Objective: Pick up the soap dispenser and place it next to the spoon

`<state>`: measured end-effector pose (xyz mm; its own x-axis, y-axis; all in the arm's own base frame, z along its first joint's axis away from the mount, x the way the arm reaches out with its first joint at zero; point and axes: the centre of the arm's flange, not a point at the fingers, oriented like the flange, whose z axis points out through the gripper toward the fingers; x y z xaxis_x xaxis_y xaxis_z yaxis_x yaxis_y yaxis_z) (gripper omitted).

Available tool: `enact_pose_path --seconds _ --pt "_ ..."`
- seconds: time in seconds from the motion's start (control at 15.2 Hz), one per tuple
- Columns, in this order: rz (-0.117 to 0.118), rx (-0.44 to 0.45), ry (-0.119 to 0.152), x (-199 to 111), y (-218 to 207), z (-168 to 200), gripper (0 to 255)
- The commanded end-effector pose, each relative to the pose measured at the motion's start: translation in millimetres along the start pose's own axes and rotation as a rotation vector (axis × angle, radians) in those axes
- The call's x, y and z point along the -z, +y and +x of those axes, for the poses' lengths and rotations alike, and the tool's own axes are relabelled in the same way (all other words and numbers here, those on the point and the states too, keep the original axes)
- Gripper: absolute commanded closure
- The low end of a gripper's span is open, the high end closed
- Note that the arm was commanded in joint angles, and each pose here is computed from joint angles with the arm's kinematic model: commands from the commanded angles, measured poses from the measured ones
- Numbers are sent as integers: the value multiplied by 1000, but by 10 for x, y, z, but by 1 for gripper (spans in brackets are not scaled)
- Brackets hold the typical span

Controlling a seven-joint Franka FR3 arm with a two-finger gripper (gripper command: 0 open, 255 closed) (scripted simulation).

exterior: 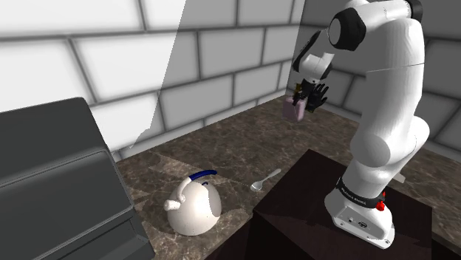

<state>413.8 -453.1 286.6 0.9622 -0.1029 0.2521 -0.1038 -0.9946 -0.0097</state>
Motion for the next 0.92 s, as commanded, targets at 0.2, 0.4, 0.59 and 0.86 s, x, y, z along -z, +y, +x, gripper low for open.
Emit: enact_pose_path --seconds 0.2,0.4,0.59,0.86 --pt "0 0 0 259 -1 67 255" --pt "0 0 0 412 -3 107 255" --pt "0 0 0 565 -4 147 255" --pt "0 0 0 770 -6 200 255"
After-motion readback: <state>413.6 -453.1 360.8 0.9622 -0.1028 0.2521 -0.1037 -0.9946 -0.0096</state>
